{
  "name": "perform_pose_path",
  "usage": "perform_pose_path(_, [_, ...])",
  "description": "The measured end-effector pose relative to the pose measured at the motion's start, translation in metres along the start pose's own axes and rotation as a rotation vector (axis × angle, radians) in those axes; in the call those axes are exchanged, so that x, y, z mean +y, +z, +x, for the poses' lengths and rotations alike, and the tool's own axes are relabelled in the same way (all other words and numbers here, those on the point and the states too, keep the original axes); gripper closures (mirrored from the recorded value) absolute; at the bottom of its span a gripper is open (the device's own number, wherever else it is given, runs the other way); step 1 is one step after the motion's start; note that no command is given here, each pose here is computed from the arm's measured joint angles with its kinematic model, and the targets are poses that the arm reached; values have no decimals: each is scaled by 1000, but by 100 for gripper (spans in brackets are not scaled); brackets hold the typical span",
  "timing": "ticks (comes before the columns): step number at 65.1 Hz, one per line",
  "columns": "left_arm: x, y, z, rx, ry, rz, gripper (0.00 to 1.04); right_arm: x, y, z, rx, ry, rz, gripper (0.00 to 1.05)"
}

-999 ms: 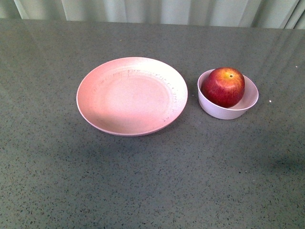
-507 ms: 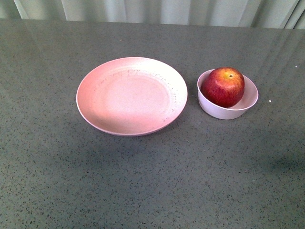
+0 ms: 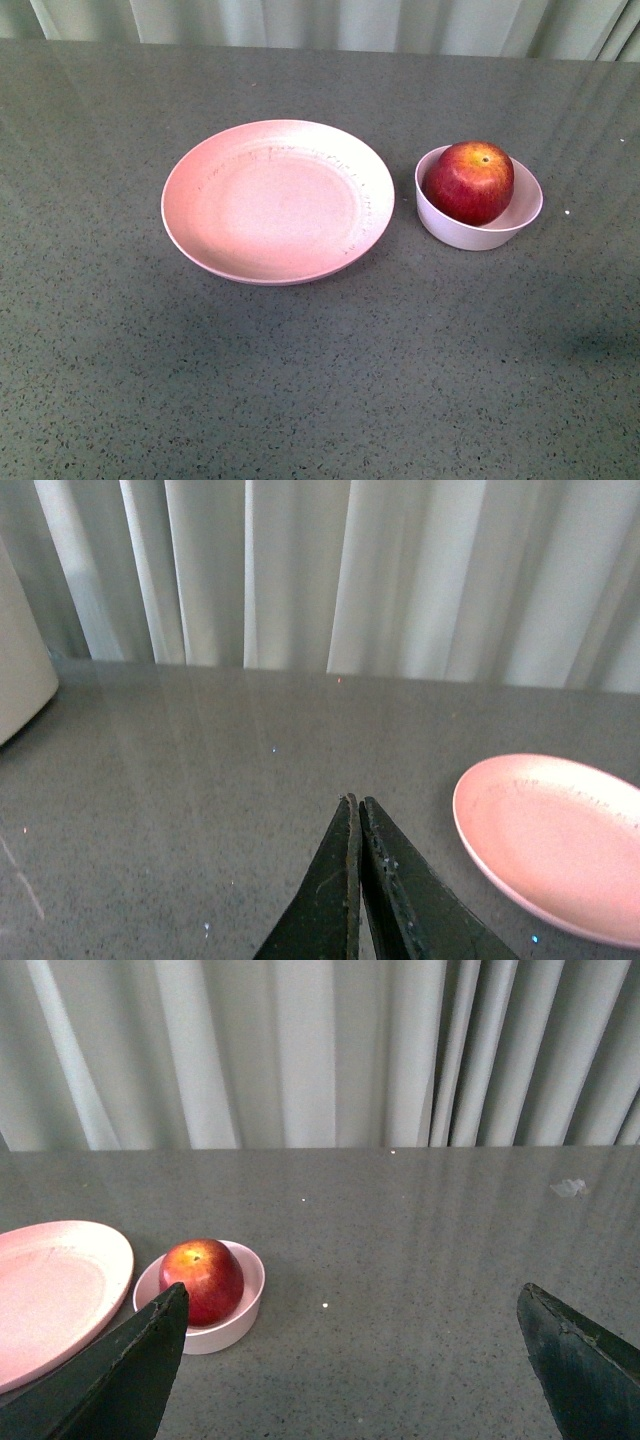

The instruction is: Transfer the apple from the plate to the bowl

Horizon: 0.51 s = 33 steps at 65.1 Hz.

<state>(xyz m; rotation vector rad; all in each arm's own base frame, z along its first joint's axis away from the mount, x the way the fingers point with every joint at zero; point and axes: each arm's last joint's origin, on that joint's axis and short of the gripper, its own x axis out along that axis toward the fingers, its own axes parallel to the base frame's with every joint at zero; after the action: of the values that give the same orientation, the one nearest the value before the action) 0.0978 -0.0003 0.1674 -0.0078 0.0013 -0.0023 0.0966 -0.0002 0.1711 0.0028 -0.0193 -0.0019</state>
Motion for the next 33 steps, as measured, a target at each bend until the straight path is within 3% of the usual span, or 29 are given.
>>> perform_pose_path(14, [0, 0, 0, -1, 0, 0, 101, 0, 0, 0, 0, 0, 0, 9])
perform_pose_path(20, [0, 0, 0, -1, 0, 0, 78, 0, 0, 0, 0, 0, 0, 9])
perform_pose_path(33, [0, 0, 0, -1, 0, 0, 42, 0, 0, 0, 0, 0, 0, 9])
